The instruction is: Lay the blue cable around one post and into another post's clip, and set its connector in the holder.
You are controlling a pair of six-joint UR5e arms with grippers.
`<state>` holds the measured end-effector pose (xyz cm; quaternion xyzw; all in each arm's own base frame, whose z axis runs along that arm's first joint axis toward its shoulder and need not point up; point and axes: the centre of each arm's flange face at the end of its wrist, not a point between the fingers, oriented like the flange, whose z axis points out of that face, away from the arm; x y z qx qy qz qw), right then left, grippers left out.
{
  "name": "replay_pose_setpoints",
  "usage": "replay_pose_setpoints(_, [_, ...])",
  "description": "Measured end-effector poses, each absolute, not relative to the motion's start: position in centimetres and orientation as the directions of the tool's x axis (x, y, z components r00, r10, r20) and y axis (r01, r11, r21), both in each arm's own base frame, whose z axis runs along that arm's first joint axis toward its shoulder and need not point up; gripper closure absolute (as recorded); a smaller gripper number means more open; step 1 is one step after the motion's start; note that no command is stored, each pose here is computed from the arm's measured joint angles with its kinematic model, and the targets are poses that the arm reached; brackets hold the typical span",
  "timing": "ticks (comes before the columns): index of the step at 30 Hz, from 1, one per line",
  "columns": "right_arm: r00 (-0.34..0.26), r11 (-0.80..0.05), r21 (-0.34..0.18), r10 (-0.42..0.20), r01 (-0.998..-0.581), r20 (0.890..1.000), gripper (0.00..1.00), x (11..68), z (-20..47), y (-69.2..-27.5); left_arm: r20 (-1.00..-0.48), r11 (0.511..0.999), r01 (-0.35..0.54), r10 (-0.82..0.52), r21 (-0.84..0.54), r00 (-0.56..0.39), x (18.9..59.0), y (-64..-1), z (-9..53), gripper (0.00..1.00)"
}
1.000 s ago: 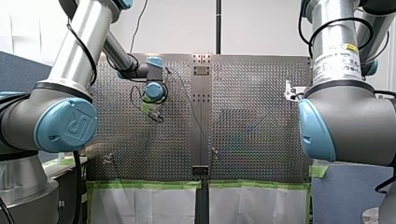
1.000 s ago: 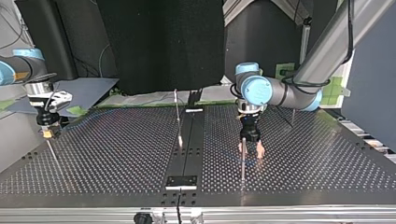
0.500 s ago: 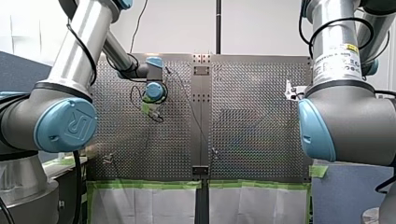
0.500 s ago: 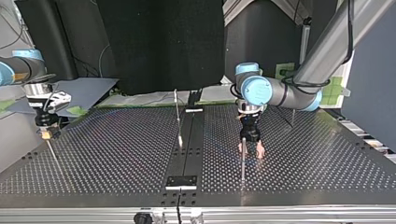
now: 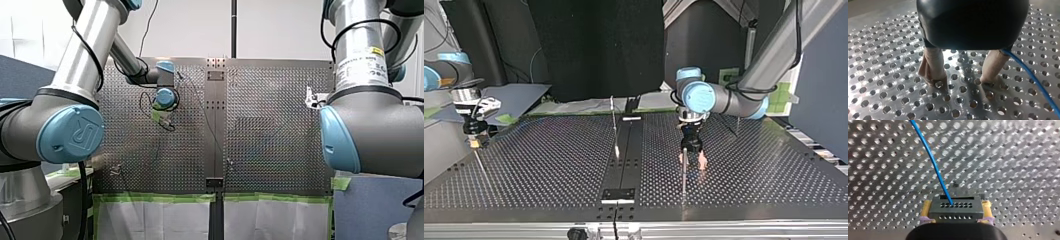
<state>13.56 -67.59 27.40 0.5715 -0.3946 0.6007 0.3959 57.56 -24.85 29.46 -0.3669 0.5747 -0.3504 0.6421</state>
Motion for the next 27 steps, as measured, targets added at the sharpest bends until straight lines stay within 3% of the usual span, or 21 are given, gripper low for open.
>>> replay_pose_setpoints(27, [-0.034,-0.384,-0.016,0.040,-0.923,0.999,1.00,13.67,28.02,-67.98,-0.480,0.485,0.031,-0.872,-0.874,0.098,57.67,-24.70,29.51,0.00])
